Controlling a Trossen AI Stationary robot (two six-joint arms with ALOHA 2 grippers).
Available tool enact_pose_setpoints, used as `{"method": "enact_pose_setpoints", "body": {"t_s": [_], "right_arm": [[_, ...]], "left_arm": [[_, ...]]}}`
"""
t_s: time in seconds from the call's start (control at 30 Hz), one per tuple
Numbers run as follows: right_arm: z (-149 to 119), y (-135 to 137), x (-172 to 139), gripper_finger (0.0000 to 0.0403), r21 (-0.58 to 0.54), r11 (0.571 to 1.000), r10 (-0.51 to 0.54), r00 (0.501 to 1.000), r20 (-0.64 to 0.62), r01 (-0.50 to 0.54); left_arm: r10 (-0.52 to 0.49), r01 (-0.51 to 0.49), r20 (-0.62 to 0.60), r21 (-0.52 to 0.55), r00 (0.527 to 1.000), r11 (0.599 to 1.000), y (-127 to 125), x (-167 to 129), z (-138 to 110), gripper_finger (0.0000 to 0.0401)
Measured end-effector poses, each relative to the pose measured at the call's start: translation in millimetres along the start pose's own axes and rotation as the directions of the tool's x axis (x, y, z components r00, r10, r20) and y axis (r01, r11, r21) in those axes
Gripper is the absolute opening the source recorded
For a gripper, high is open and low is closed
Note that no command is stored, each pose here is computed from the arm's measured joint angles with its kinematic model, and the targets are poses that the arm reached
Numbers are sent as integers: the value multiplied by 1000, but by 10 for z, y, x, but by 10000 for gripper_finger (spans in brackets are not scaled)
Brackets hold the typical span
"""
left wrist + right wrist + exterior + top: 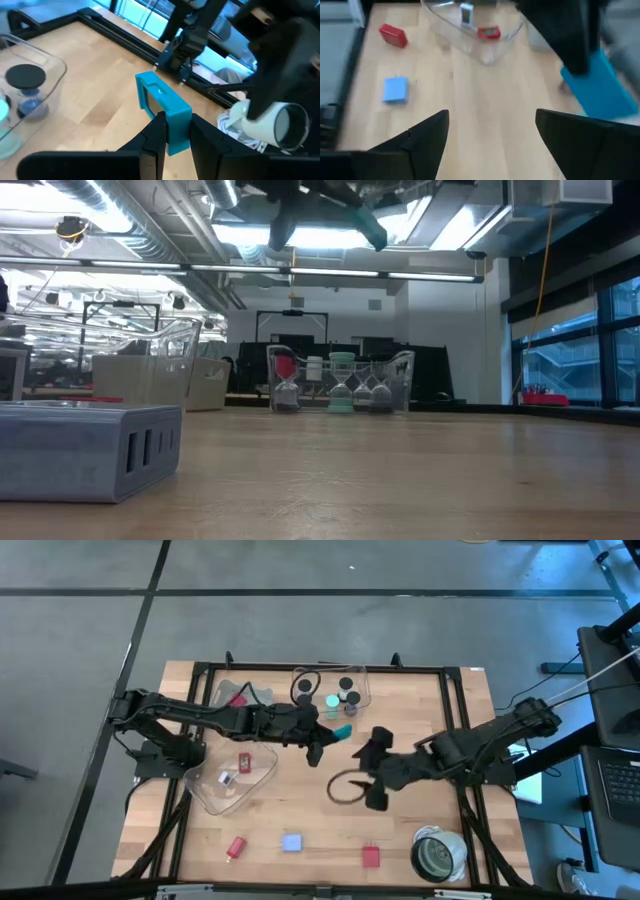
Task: Pick & Place Office items
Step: Put the blue digital clock into the bottom transparent bin
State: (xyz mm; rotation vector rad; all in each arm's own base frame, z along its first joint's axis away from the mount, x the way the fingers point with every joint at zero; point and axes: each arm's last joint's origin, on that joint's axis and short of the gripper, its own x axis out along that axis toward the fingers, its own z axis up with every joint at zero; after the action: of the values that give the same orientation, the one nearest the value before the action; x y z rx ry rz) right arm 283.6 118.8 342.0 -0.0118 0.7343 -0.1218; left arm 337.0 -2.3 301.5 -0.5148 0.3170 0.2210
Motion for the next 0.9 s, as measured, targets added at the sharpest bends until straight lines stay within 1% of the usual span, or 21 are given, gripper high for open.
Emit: {"method": "enact_pose_setpoints", "body": {"t_s": [0.07, 0.13, 0.2, 0.27, 0.3, 0.37, 0.47, 0.6, 0.7, 0.8, 0.9], "right_arm": [[-27, -39, -82, 296, 57, 998, 30, 999, -32, -28], [-63, -50, -125, 292, 95, 995, 41, 997, -64, -35], [-123, -37, -148, 288, 100, 995, 31, 993, -111, -20], [-178, -18, -171, 285, 90, 996, 22, 988, -152, -8], [-200, -9, -182, 284, 88, 996, 17, 986, -166, -2], [-232, 13, -179, 281, 81, 997, 0, 983, -184, 15], [-260, 37, -186, 280, 70, 997, -31, 982, -185, 44], [-263, 60, -194, 279, 66, 997, -29, 984, -177, 41], [-259, 60, -194, 279, 84, 995, -28, 984, -174, 44], [-258, 59, -194, 279, 96, 994, -31, 984, -173, 48], [-259, 59, -194, 279, 97, 994, -31, 984, -173, 49]], "left_arm": [[-19, 18, -34, -13, 999, 1000, 35, -1, 3, 65], [-42, 37, -111, -45, 993, 998, 64, -44, -19, 65], [-59, 48, -177, -67, 982, 997, 69, -92, -46, 66], [-41, 25, -269, -64, 962, 998, 56, -190, -122, 65], [-40, 20, -291, -70, 956, 997, 27, -237, -146, 65], [-4, -26, -357, -78, 934, 997, -14, -380, -214, 65], [27, -68, -394, -92, 919, 993, -100, -604, -262, 65], [120, -177, -446, -88, 887, 980, -160, -965, -353, 65], [232, -303, -518, -56, 824, 951, -154, -1212, -487, 64], [367, -457, -568, -19, 737, 889, -136, -1404, -639, 64], [467, -555, -579, 30, 668, 832, -141, -1521, -759, 64]]}}
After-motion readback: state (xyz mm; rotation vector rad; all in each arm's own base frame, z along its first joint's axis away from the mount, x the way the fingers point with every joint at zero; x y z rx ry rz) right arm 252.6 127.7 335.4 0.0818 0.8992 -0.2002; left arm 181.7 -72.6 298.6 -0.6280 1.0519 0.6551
